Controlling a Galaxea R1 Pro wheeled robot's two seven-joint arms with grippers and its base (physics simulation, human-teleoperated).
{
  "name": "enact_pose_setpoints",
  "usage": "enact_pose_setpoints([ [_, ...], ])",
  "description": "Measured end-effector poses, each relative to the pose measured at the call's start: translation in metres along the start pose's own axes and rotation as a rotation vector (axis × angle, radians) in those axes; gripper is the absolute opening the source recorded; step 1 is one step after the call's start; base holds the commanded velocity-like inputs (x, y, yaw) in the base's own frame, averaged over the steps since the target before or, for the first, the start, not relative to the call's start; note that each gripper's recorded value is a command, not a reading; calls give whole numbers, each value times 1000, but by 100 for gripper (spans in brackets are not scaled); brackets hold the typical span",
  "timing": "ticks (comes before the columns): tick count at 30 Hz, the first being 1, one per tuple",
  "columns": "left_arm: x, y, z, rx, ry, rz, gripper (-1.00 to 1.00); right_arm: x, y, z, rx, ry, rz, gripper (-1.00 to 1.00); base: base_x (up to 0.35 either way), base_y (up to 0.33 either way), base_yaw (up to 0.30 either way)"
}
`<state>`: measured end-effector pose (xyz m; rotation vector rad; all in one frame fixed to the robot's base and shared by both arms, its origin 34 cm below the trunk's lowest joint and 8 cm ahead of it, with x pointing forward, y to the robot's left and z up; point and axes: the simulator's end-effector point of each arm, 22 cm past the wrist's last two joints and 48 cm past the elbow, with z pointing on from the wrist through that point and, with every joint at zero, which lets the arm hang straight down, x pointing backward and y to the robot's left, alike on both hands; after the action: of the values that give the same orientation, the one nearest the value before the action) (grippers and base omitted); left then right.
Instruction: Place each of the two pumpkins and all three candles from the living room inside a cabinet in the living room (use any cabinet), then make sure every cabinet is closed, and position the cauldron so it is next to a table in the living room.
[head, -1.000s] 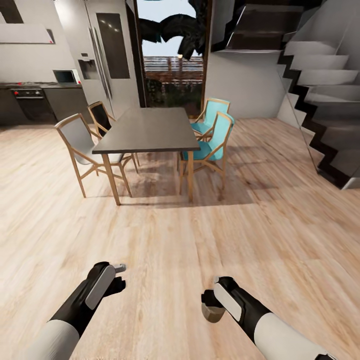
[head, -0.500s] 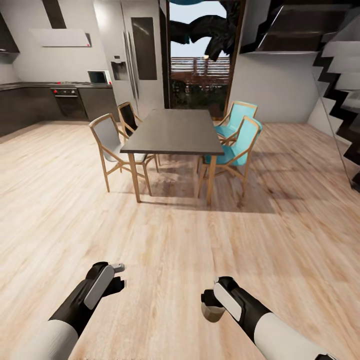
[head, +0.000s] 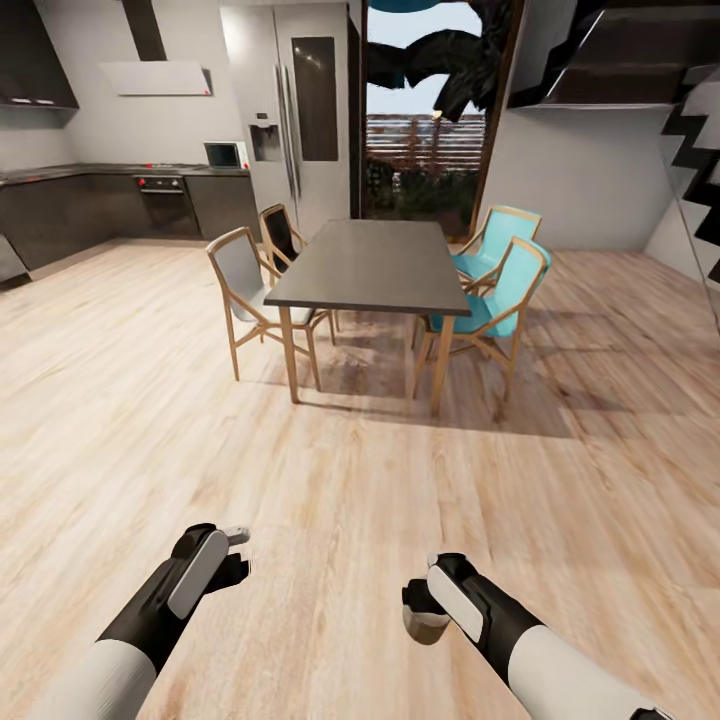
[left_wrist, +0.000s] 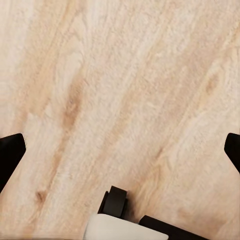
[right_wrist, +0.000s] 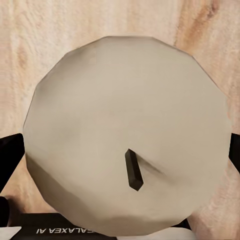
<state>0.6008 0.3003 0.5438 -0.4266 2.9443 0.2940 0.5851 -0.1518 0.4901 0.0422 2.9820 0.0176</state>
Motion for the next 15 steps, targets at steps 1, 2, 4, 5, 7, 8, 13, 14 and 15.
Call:
enact_pose_setpoints([
  [1, 0, 0, 0, 0, 0, 0, 100, 0, 0, 0, 0, 0, 0, -100, 0, 0, 286],
  [2, 0, 0, 0, 1, -1, 0, 100, 0, 0, 0, 0, 0, 0, -100, 0, 0, 288],
  [4, 0, -1, 0, 2, 0, 0, 100, 0, 0, 0, 0, 0, 0, -100, 0, 0, 289],
  [5, 0, -1, 0, 2, 0, 0, 100, 0, 0, 0, 0, 0, 0, -100, 19, 0, 290],
  [7, 0, 0, 0, 1, -1, 0, 100, 0, 0, 0, -1, 0, 1, -100, 178, 0, 291],
  [8, 0, 0, 0, 1, -1, 0, 100, 0, 0, 0, 0, 0, 0, -100, 267, 0, 291],
  [13, 0, 0, 0, 1, 0, 0, 100, 0, 0, 0, 1, 0, -1, -100, 211, 0, 291],
  [14, 0, 0, 0, 1, 0, 0, 100, 0, 0, 0, 2, 0, -2, -100, 56, 0, 291],
  [15, 0, 0, 0, 1, 0, 0, 100, 0, 0, 0, 2, 0, -2, -100, 36, 0, 291],
])
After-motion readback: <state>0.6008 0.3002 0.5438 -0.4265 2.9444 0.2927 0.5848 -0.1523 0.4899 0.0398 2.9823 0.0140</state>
